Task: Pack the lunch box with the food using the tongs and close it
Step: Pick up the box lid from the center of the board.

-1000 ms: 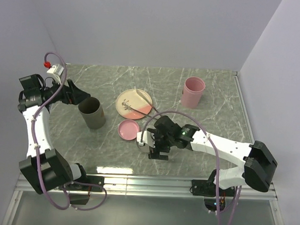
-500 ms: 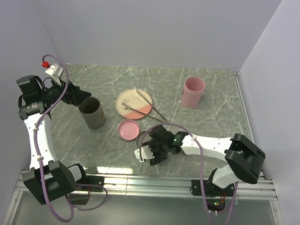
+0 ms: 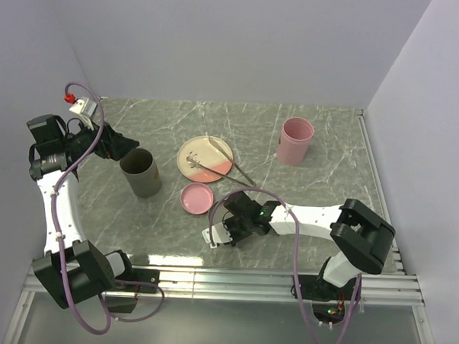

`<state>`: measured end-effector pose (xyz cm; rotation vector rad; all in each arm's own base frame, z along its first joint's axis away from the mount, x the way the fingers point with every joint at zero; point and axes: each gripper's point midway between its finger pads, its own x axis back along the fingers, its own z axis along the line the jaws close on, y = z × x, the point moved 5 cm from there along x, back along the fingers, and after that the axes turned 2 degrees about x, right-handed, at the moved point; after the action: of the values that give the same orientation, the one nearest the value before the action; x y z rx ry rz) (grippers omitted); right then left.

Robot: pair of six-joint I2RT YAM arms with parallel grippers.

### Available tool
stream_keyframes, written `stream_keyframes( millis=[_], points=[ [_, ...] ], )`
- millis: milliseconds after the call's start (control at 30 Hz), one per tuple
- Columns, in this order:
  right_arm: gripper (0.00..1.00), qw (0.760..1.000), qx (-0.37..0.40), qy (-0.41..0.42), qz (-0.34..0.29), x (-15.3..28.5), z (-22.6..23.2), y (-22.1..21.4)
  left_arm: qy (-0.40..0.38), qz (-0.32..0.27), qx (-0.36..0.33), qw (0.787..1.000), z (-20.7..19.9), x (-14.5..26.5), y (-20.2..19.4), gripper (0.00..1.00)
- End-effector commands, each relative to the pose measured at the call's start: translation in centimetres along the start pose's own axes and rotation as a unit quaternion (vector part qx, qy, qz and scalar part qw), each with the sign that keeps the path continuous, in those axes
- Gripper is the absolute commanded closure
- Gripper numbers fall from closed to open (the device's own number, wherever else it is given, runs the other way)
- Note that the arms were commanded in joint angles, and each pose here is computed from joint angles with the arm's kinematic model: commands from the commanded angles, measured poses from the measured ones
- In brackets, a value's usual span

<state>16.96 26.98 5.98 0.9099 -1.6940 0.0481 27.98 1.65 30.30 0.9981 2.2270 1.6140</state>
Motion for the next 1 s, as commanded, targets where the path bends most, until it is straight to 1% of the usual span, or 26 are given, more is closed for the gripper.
stream_keyframes(
  millis=[0, 33, 100, 133, 233, 267, 300, 367, 400, 433, 467, 500, 533, 567, 600, 633, 667, 733, 767, 800, 833, 867, 900, 933, 967],
  points=[
    [0.76, 1.000, 0.007, 0.001, 0.003, -0.5, -0.3, 0.0, -0.001, -0.013, -0.022, 1.000, -0.3, 0.0, 1.6, 0.06],
    [0.83, 1.000, 0.004, 0.002, 0.003, -0.5, -0.3, 0.1, -0.002, -0.014, -0.020, 1.000, -0.3, 0.0, 1.6, 0.06],
    [0.91, 1.000, 0.002, 0.000, 0.001, -0.2, -0.7, 0.4, -0.002, -0.014, -0.020, 1.000, -0.4, 0.0, 1.7, 0.07],
    [1.00, 1.000, -0.008, -0.001, -0.009, 0.2, -1.2, 1.1, -0.004, -0.013, -0.022, 1.000, -0.6, -0.1, 1.7, 0.07],
    [1.00, 0.998, -0.023, -0.019, -0.047, 2.5, -2.6, 3.3, 0.000, -0.012, -0.020, 1.000, -0.8, 0.0, 1.7, 0.07],
    [1.00, 0.997, -0.019, -0.038, -0.065, 4.0, -3.3, 4.3, -0.001, -0.011, -0.018, 1.000, -1.0, 0.1, 1.6, 0.07],
    [1.00, 0.996, -0.028, -0.046, -0.075, 4.9, -3.7, 4.9, -0.003, -0.009, -0.016, 1.000, -1.4, 0.2, 1.6, 0.07],
    [1.00, 0.989, -0.040, -0.089, -0.111, 7.3, -5.9, 6.6, -0.001, -0.013, -0.009, 1.000, -1.6, 0.3, 1.7, 0.06],
    [1.00, 0.977, -0.063, -0.136, -0.151, 9.6, -7.4, 8.0, -0.002, -0.014, 0.024, 1.000, -2.0, 0.4, 1.7, 0.06],
    [1.00, 0.969, -0.070, -0.159, -0.177, 11.0, -8.2, 8.7, -0.016, -0.023, 0.023, 0.999, -2.6, 0.5, 2.2, 0.05],
    [1.00, 0.956, -0.071, -0.187, -0.214, 13.4, -8.9, 9.6, -0.026, -0.027, 0.034, 0.999, -3.1, 0.5, 2.3, 0.05],
    [1.00, 0.942, -0.076, -0.210, -0.250, 15.0, -9.7, 10.5, -0.036, -0.031, 0.078, 0.996, -3.7, 0.5, 2.3, 0.05],
    [1.00, 0.931, -0.077, -0.227, -0.274, 16.2, -10.1, 11.2, -0.057, -0.050, 0.060, 0.995, -4.7, 0.7, 3.4, 0.05],
    [1.00, 0.915, -0.078, -0.256, -0.302, 18.3, -10.6, 11.8, -0.067, -0.061, 0.064, 0.994, -5.2, 0.9, 3.9, 0.05],
    [1.00, 0.890, -0.099, -0.284, -0.342, 20.1, -11.5, 12.9, -0.078, -0.067, 0.108, 0.989, -6.3, 1.2, 4.1, 0.04],
    [1.00, 0.875, -0.108, -0.302, -0.364, 21.8, -12.2, 13.7, -0.085, -0.087, 0.086, 0.989, -7.0, 1.5, 5.2, 0.04],
    [1.00, 0.855, -0.145, -0.310, -0.389, 23.3, -12.6, 14.3, -0.087, -0.095, 0.122, 0.984, -7.7, 1.7, 5.7, 0.02],
    [1.00, 0.821, -0.157, -0.338, -0.433, 26.7, -13.9, 16.0, -0.096, -0.110, 0.138, 0.980, -8.9, 2.2, 6.7, 0.01],
    [1.00, 0.807, -0.164, -0.344, -0.450, 27.8, -14.2, 16.6, -0.104, -0.119, 0.135, 0.978, -9.5, 2.5, 7.4, 0.01],
    [1.00, 0.784, -0.172, -0.356, -0.479, 29.3, -14.7, 17.3, -0.112, -0.122, 0.163, 0.973, -10.3, 2.8, 7.9, 0.01],
    [1.00, 0.770, -0.170, -0.363, -0.496, 30.6, -15.1, 17.9, -0.117, -0.128, 0.171, 0.970, -10.8, 3.0, 8.2, 0.01],
    [1.00, 0.763, -0.174, -0.363, -0.506, 30.9, -15.4, 18.3, -0.125, -0.134, 0.180, 0.967, -11.3, 3.2, 8.3, 0.01],
    [1.00, 0.749, -0.177, -0.362, -0.526, 31.8, -15.6, 18.8, -0.144, -0.152, 0.185, 0.960, -12.2, 3.6, 8.7, 0.01],
    [1.00, 0.742, -0.171, -0.360, -0.539, 32.6, -15.8, 19.4, -0.156, -0.167, 0.178, 0.957, -13.3, 4.1, 8.8, 0.01],
    [1.00, 0.739, -0.171, -0.354, -0.547, 32.6, -16.0, 19.7, -0.165, -0.182, 0.172, 0.954, -14.1, 4.5, 9.0, 0.01]
  ],
)
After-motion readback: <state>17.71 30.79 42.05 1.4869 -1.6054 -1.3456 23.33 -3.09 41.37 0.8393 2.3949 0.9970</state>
